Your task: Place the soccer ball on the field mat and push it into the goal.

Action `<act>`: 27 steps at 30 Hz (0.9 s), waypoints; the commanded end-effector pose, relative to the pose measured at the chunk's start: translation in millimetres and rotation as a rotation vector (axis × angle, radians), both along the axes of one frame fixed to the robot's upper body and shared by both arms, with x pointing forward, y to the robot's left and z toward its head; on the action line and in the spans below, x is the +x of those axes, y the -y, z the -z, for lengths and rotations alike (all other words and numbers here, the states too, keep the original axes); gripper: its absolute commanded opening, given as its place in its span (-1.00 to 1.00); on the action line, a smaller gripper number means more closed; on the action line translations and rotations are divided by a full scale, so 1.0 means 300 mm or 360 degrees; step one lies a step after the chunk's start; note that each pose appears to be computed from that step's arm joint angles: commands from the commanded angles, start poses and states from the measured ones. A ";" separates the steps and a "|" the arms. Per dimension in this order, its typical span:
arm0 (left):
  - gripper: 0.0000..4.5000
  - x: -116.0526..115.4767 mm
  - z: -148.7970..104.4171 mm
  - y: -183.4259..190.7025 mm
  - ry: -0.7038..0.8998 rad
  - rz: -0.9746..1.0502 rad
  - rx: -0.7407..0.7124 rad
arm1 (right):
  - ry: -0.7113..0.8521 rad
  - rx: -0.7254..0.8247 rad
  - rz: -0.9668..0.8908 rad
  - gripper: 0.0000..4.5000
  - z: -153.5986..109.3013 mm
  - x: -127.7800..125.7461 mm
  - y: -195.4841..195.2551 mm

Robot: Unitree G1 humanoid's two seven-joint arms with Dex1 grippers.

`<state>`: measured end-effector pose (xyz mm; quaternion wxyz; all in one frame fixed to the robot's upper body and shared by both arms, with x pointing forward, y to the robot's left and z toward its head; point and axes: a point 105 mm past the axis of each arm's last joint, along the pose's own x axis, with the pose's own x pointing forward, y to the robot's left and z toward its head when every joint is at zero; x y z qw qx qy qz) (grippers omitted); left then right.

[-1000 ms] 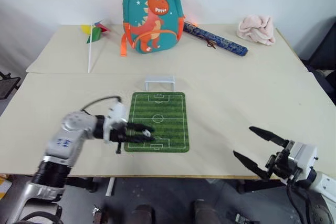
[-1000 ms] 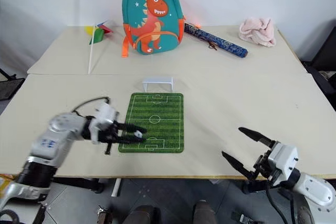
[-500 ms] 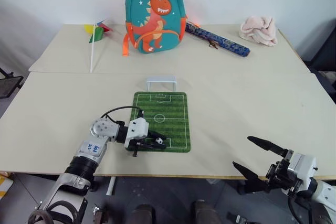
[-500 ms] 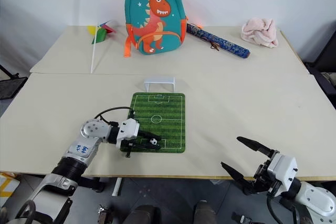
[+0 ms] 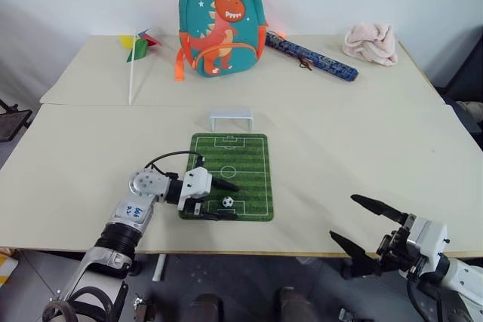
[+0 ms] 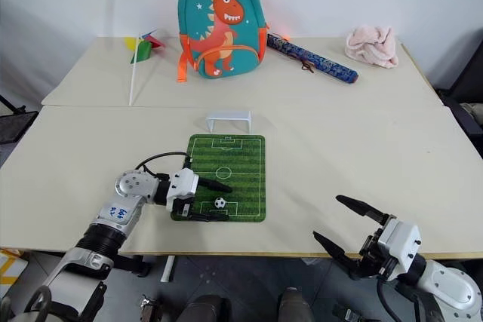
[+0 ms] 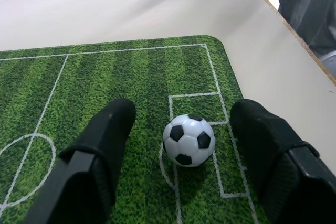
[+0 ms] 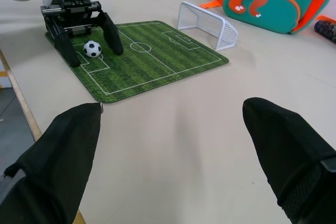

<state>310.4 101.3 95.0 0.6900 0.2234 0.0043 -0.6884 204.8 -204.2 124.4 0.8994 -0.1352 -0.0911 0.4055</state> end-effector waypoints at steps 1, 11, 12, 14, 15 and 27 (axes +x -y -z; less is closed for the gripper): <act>0.46 -0.004 -0.025 -0.004 0.0041 0.0010 -0.0055 | 0.0053 0.0021 -0.0031 1.00 -0.029 -0.003 -0.020; 0.46 -0.051 -0.190 -0.004 0.0061 0.0107 -0.0279 | 0.0000 0.0045 -0.0037 1.00 -0.013 0.001 -0.023; 0.46 -0.054 -0.213 -0.015 0.0087 0.0090 -0.0284 | -0.0006 0.0047 -0.0037 1.00 -0.010 0.002 -0.021; 0.46 -0.058 -0.247 -0.054 0.0104 0.0030 -0.0281 | -0.0007 0.0043 -0.0038 1.00 -0.008 0.008 -0.020; 0.46 -0.059 -0.255 -0.079 0.0122 -0.0016 -0.0262 | -0.0006 0.0042 -0.0042 1.00 -0.008 0.011 -0.020; -0.63 -0.245 -0.063 -0.376 -0.0186 -0.0350 0.0069 | 0.0098 -0.0041 -0.0451 1.00 -0.093 -0.018 -0.082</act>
